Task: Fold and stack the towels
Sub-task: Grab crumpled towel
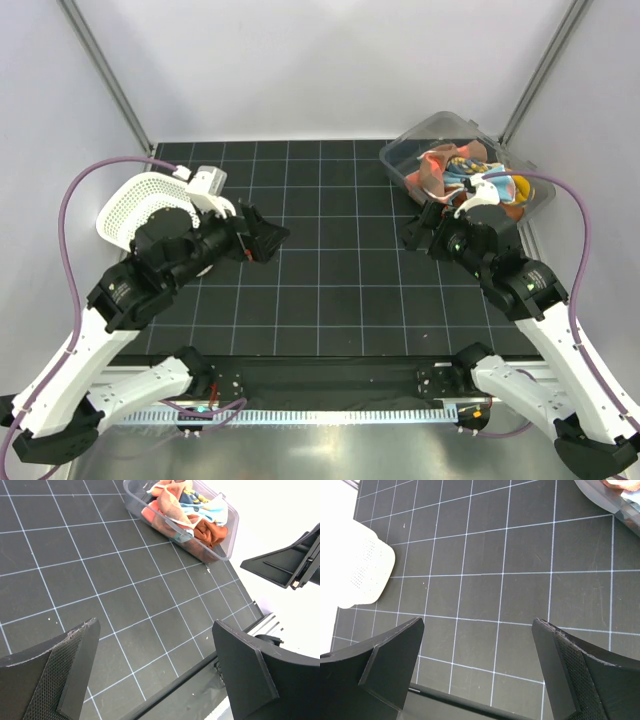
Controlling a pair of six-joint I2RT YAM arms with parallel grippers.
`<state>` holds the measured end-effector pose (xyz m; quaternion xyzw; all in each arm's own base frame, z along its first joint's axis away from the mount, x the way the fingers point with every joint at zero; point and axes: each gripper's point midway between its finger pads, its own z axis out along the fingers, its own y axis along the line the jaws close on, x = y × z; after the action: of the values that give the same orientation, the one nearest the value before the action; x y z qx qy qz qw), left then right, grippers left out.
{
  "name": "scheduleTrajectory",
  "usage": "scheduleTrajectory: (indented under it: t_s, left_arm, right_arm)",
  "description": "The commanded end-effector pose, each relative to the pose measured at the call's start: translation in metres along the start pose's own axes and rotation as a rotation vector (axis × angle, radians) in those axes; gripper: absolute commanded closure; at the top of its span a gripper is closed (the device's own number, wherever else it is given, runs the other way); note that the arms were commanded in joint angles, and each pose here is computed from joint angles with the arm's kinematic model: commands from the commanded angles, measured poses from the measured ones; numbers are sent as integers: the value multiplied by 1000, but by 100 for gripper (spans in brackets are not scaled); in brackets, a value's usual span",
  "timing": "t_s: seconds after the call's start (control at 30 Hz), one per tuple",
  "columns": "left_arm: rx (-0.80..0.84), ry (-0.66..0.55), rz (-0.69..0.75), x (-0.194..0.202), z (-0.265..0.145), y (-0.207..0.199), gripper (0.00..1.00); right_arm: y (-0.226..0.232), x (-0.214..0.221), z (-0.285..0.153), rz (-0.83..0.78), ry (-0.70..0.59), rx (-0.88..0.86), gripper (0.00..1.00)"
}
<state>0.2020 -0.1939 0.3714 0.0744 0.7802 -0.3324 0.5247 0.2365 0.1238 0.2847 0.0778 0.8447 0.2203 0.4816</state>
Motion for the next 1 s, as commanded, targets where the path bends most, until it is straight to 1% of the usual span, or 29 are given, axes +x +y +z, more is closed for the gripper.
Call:
scheduleTrajectory:
  t_s: [0.0,0.1,0.17,0.2,0.23,0.27,0.3,0.33,0.37,0.4,0.43,0.47,0.5,0.53,0.57,0.6,0.63,0.7,0.73,0.77,0.83,0.87,0.97]
  left_arm:
    - [-7,-52,1,-11,-1,1,0]
    - [-22,-56,9,-12,1,3,0]
    - [-17,-43,26,-14,3,1,0]
    - [-7,-46,34,-21,-1,-4,0]
    - [0,-37,52,-23,0,-6,0]
    - [1,-38,53,-25,0,-8,0]
    - [0,-41,48,-27,-2,-8,0]
    - [2,-36,44,-26,-1,-9,0]
    - [24,-34,34,-25,-3,-12,0]
    - [36,-33,30,-24,-3,-14,0]
    - [38,-20,25,-17,0,-13,1]
    - [46,-15,17,-14,-1,-13,0]
    - [46,-14,17,-13,0,-13,0]
    - [40,-3,16,-8,1,-10,0]
    - [38,1,15,-6,1,-9,0]
    - [36,2,14,-5,0,-8,0]
    - [30,16,15,1,2,-6,0]
    - [23,16,11,4,1,-3,1]
    - [16,16,9,6,2,-1,0]
    - [9,27,9,11,4,2,0]
    - [9,27,4,13,6,3,1]
    - [8,32,5,15,8,3,0]
    - [6,62,11,23,15,5,0]
  right_arm:
    - [9,-23,-7,26,-73,-19,0]
    - [5,-28,-8,4,-98,-1,0]
    - [-5,-35,-7,-6,-115,74,0]
    - [-12,-40,-3,-4,-134,122,0]
    - [-18,-54,-3,-14,-183,178,0]
    - [-23,-60,14,-42,-187,234,0]
    - [-31,-68,21,-81,-200,293,0]
    - [-35,-86,24,-93,-231,344,0]
    - [-49,-96,31,-107,-239,432,0]
    - [-63,-95,55,-146,-182,501,1]
    - [-85,-107,63,-124,-174,569,3]
    - [-91,-121,68,-101,-177,575,5]
    - [-105,-120,86,-86,-134,601,13]
    - [-127,-135,85,-35,-151,637,21]
    - [-136,-139,91,-4,-157,640,27]
    - [-150,-137,104,18,-137,660,34]
    - [-170,-147,105,76,-169,684,35]
    - [-198,-151,112,151,-163,699,36]
    - [-211,-151,123,180,-153,712,37]
    - [-232,-159,121,222,-175,744,38]
    - [-253,-168,126,258,-184,771,38]
    - [-268,-174,122,277,-206,785,39]
    - [-285,-182,134,285,-222,750,38]
